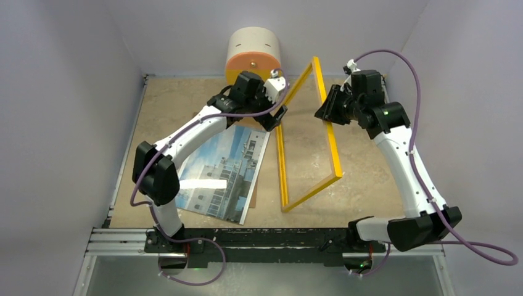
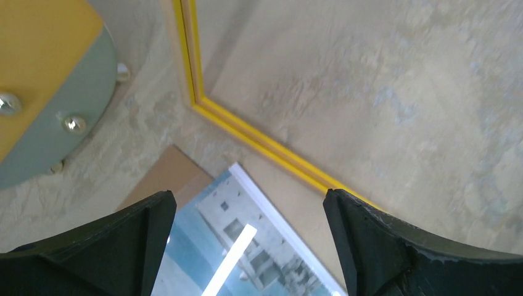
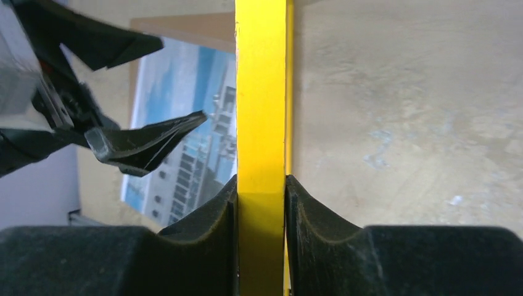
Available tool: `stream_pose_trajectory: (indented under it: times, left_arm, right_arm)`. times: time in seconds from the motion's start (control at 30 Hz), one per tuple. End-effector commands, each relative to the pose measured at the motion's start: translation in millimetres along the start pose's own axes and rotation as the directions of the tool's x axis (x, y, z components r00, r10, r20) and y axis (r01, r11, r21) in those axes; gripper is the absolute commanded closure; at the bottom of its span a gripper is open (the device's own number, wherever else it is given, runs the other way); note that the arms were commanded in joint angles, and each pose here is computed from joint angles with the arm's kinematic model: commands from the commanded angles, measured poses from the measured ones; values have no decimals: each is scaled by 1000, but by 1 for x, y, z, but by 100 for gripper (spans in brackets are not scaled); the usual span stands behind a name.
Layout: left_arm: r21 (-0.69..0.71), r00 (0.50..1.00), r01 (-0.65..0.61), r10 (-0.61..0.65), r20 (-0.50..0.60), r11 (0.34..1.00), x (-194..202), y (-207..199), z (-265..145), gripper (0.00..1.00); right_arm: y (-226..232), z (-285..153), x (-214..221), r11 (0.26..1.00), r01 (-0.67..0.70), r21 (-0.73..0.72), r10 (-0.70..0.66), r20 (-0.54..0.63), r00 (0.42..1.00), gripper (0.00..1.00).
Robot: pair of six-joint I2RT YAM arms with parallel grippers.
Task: Put the photo into the frame
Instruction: Turn over the photo frame at the center of the board.
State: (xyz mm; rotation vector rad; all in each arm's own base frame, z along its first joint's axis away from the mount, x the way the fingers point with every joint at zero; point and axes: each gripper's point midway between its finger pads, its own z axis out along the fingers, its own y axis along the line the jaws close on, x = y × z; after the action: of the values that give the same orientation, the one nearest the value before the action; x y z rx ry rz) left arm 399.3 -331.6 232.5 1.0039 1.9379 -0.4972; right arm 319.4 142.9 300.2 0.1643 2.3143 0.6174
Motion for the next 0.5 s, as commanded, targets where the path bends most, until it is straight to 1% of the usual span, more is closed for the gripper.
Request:
stream_pose_trajectory:
  times: [0.0, 0.07, 0.13, 0.2, 0.37, 0.47]
  left_arm:
    - [-81, 991, -128, 125, -45, 988, 31, 11, -15, 0]
    - [-92, 984, -154, 144, -104, 984, 61, 12, -13, 0]
    - [-96, 977, -175, 161, -141, 980, 81, 13, -13, 0]
    - [-99, 972, -184, 166, -169, 978, 96, 13, -13, 0]
    - [-118, 963, -188, 159, -217, 975, 124, 20, -17, 0]
    - [-141, 964, -164, 128, -233, 976, 135, 36, -23, 0]
  right_arm:
    - [-43, 1, 19, 983, 63, 174, -57, -39, 998, 80]
    - [-52, 6, 30, 977, 71, 199, -58, -70, 996, 82]
    - [-60, 11, 40, 974, 77, 215, -58, -93, 994, 85]
    - [-67, 16, 51, 971, 83, 225, -57, -118, 991, 85]
    - [-81, 25, 64, 964, 85, 253, -51, -137, 989, 86]
    - [-88, 34, 69, 959, 99, 265, -60, -150, 987, 88]
